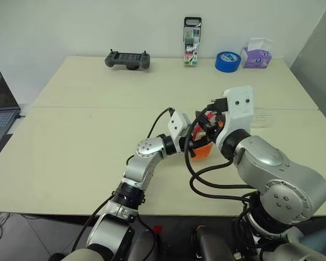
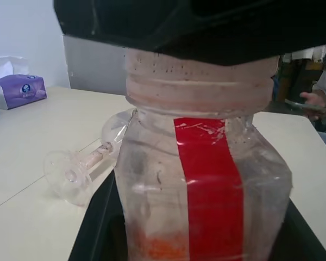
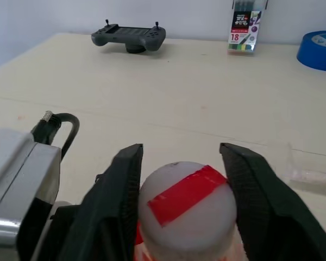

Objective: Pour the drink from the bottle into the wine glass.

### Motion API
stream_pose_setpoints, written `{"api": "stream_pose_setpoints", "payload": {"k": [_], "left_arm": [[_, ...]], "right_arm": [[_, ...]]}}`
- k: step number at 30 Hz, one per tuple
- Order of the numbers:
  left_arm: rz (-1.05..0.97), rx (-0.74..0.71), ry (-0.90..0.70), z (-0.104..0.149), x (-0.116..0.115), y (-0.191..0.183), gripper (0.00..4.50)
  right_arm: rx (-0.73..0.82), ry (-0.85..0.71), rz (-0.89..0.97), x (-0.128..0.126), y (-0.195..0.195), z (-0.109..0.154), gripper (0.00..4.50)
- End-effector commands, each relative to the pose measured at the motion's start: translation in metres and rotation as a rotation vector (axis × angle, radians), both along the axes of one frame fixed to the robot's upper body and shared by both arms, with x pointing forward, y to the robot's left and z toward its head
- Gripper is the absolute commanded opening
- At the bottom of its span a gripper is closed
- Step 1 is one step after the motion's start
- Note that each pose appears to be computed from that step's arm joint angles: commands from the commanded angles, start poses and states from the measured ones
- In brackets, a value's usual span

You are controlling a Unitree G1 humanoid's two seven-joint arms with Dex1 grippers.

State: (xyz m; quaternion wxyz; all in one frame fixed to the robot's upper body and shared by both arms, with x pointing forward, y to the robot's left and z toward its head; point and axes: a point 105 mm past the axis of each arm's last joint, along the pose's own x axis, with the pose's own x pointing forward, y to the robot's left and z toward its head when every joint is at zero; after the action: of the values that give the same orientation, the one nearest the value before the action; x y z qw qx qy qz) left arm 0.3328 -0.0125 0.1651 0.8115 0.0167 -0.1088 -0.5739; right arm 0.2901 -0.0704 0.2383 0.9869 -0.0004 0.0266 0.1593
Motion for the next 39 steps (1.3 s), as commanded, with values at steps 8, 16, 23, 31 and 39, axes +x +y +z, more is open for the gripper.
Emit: {"api": "stream_pose_setpoints", "payload": {"k": [8,16,23,31,39], "left_arm": [[-0.001,-0.035,-0.062,0.019,0.002,-0.005,1.61],[-0.033,-0.031,-0.08,0.021,-0.001,-0.013,1.6],[-0.007,-0.036,-0.087,0.023,0.0,-0.008,1.6],[-0.005,-0.034,-0.084,0.022,0.0,-0.007,1.6],[-0.003,-0.035,-0.077,0.021,0.0,-0.006,1.6]], "right_arm": [[-0.157,-0.064,0.381,-0.023,-0.004,0.007,1.85],[-0.28,-0.044,0.899,-0.024,-0.029,0.021,1.85],[-0.322,-0.099,1.019,-0.012,-0.023,0.024,1.85],[-0.33,-0.13,0.994,-0.014,-0.022,0.027,3.59],[-0.298,-0.225,0.655,-0.007,-0.025,0.037,4.3]]}}
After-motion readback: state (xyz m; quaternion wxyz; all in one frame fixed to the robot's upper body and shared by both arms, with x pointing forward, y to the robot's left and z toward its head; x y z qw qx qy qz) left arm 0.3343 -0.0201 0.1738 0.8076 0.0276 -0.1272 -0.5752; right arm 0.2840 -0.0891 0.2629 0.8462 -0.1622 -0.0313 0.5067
